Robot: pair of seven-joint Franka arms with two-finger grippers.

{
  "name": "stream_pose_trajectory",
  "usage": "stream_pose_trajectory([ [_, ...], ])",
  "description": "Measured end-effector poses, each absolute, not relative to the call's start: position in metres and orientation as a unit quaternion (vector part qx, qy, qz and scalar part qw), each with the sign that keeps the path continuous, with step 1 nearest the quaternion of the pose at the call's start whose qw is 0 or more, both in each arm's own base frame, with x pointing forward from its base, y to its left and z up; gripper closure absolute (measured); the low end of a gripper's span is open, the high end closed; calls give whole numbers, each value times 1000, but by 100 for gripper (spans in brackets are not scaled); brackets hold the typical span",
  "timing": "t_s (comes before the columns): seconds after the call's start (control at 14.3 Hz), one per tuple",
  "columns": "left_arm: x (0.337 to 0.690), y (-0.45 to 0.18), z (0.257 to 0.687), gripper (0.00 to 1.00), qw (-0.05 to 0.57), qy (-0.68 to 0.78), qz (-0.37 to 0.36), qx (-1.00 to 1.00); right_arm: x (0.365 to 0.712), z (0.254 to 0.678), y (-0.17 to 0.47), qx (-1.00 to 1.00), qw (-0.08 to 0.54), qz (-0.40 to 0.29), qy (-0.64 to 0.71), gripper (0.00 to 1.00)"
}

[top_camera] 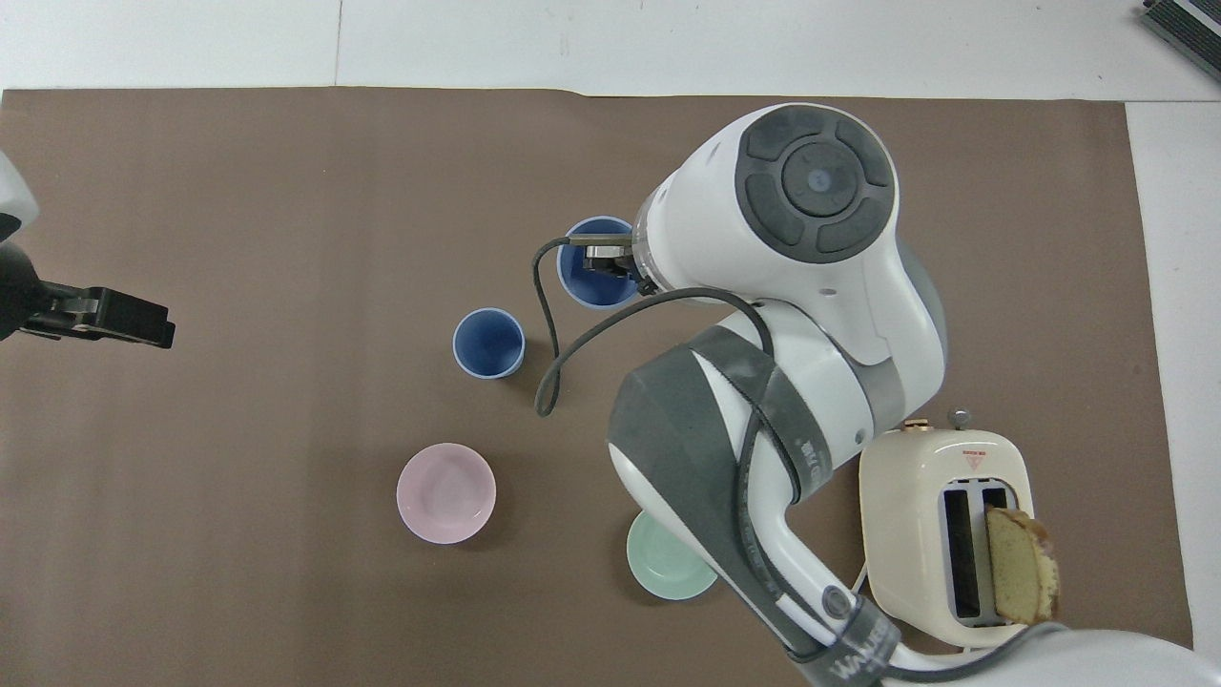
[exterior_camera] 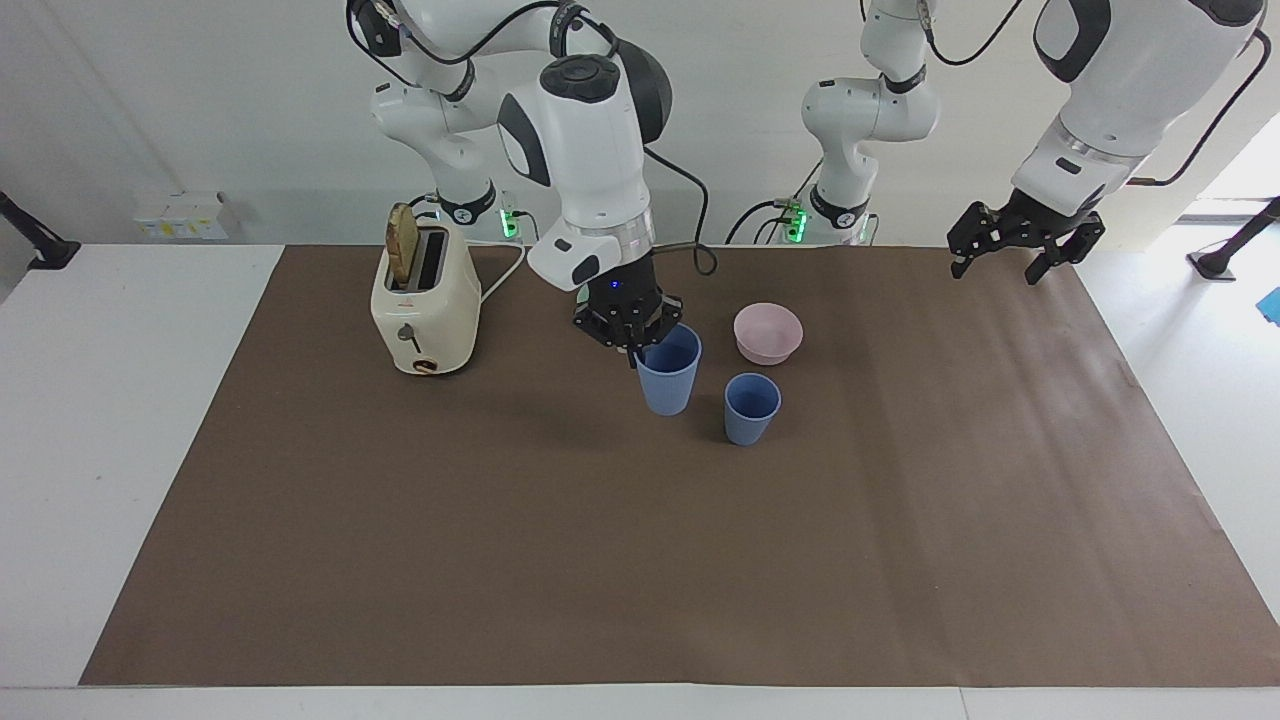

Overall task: Stack blue cups with both arms
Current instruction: 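Carry the held cup with the right gripper over the first blue cup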

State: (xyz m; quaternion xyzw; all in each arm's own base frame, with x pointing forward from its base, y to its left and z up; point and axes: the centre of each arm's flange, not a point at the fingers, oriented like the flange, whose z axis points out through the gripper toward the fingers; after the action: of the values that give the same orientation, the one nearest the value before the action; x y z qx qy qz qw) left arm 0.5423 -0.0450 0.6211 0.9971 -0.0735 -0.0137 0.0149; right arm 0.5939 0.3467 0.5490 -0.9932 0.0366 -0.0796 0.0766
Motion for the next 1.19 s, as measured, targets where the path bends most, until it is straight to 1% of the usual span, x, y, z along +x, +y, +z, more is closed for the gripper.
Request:
stream_pose_trajectory([
  [0.49, 542, -45, 621, 0, 15, -73, -14, 997, 591, 512, 417, -994, 73, -71, 35, 96],
  [0.91, 542, -45, 621, 0, 15, -73, -14, 997, 569, 511, 451, -995, 69, -64, 21, 96],
  [1.19, 542, -45, 621, 0, 15, -73, -14, 997, 566, 509, 455, -996, 67, -61, 19, 96],
])
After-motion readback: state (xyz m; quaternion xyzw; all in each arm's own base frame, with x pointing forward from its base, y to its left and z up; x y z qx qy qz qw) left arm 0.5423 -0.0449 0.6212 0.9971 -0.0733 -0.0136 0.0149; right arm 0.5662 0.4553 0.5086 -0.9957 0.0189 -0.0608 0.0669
